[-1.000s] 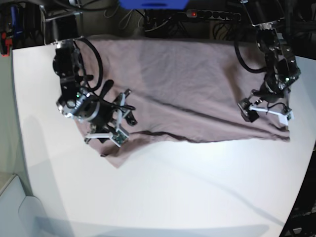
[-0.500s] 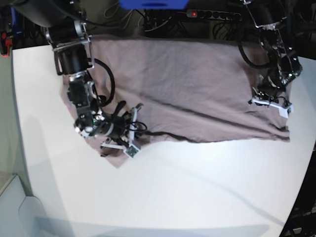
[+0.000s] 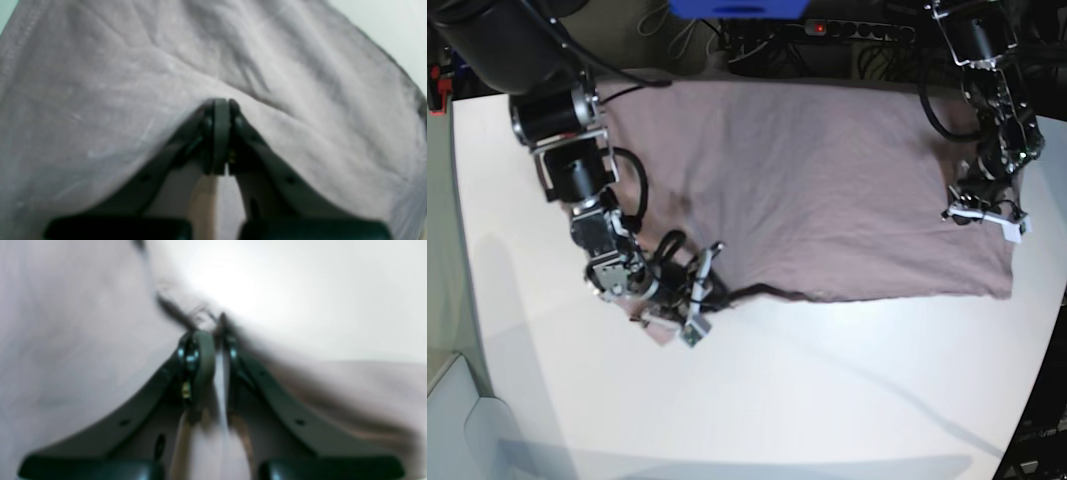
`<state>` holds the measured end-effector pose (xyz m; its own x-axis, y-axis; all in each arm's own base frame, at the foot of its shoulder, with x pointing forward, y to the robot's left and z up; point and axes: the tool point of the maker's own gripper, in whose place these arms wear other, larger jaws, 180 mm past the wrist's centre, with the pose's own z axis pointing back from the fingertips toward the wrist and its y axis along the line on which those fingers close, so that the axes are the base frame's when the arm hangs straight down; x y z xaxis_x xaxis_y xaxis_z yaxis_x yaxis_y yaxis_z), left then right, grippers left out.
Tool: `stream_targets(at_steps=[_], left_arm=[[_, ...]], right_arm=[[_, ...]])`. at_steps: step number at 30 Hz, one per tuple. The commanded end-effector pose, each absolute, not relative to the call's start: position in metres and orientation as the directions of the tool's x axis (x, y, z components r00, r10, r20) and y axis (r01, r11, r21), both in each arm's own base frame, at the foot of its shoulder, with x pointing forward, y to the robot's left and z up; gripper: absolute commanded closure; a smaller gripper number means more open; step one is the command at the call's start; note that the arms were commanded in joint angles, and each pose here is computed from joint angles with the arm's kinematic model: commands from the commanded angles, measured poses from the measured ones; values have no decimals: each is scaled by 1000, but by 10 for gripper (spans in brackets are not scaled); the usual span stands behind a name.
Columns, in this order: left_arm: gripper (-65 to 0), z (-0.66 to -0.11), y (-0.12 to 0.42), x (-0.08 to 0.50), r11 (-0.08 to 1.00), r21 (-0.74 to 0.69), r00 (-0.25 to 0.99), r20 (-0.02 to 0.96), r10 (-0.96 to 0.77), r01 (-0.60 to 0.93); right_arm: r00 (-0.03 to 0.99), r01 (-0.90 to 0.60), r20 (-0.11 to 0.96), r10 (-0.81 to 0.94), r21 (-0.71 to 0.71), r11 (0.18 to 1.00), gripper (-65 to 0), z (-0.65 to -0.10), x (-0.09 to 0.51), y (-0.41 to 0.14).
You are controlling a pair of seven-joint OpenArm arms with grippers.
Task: Layout the t-shirt on the table in an organized manner, then fold the t-shirt properly
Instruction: 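Drag the shirt hem with the right gripper to spread it out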
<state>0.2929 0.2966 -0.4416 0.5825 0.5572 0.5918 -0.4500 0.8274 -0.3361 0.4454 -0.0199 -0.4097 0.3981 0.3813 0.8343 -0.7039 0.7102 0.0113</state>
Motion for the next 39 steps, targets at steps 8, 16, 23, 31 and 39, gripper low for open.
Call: stream_targets(at_steps=[8, 16, 23, 31, 39], left_arm=[[-1, -460, 310, 264, 833, -242, 654, 527, 543, -497], [-1, -458, 309, 267, 834, -245, 651, 532, 542, -494], [-1, -454, 308, 276, 836, -255, 644, 542, 540, -486], [-1, -448, 309, 284, 833, -265, 631, 553, 543, -485], [-1, -449, 308, 284, 836, -264, 634, 553, 540, -482]], right_arm=[[89, -228, 947, 309, -282, 932, -74, -287, 555, -128], [226, -342, 909, 350, -262, 902, -71, -339, 509, -125], [214, -442, 892, 399, -275, 854, -71, -348, 460, -109], [271, -463, 868, 415, -261, 847, -72, -376, 437, -112], [323, -463, 853, 409, -235, 855, -73, -395, 436, -115]])
